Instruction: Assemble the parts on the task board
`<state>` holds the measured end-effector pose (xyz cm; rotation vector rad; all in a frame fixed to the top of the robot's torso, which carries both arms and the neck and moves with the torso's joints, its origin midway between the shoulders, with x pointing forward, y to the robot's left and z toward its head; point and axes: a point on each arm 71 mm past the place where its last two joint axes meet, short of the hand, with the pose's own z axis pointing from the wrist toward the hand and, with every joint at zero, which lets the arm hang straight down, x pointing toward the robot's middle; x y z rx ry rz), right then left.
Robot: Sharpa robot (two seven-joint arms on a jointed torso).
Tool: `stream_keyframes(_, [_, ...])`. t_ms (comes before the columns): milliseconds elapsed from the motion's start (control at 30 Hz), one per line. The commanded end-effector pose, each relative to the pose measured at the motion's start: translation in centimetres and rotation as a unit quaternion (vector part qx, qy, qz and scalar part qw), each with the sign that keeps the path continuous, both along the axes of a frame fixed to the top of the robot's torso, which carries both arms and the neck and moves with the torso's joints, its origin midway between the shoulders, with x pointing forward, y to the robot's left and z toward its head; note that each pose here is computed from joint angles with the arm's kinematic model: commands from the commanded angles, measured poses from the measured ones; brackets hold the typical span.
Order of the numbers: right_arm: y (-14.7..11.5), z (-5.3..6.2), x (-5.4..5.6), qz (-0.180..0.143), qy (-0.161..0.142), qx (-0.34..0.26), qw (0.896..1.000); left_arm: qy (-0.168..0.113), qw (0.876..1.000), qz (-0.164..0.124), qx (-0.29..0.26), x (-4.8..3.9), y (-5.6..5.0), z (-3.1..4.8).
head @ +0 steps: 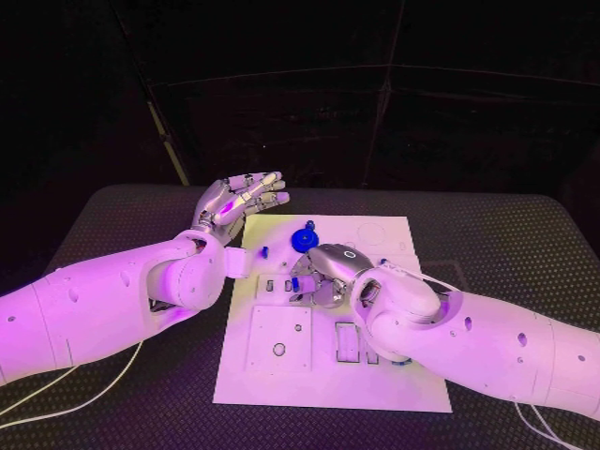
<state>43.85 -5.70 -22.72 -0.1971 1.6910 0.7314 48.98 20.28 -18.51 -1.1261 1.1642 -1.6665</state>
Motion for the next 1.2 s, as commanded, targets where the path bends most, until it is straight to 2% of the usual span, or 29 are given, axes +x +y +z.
stream_keyframes(33, [-0.3,0.0,0.1,-0.011,-0.003,0.005,1.000,-0.005,1.000,-0.004,-0.004,0.00,-0.1,0.20])
stream_keyframes(233, [-0.3,0.4,-0.7,-0.002,-0.020,0.037,0.999,-0.006,1.000,-0.004,-0.001,0.05,-0.1,0.17])
stream_keyframes(600, [-1.1,2.3,-2.6,0.051,-0.030,0.119,0.991,-0.005,1.000,-0.009,0.024,0.57,0.7,-0.20])
stream_keyframes(733, [-1.7,3.6,-2.8,0.064,-0.033,0.147,0.987,0.000,0.998,-0.017,0.053,0.68,1.0,-0.44])
stream_keyframes(900, [-3.1,5.6,-2.4,0.067,-0.030,0.173,0.982,0.010,0.994,-0.028,0.108,0.69,1.4,-0.83])
stream_keyframes(1000, [-4.4,6.5,-1.9,0.061,-0.022,0.174,0.983,0.024,0.989,-0.035,0.144,0.60,1.8,-1.10])
stream_keyframes(1133, [-6.9,8.1,-0.9,0.035,-0.011,0.176,0.984,0.062,0.967,-0.088,0.231,0.30,2.2,-1.37])
stream_keyframes(1200, [-7.9,8.9,-0.4,0.021,-0.009,0.182,0.983,0.078,0.950,-0.120,0.277,0.11,2.1,-1.38])
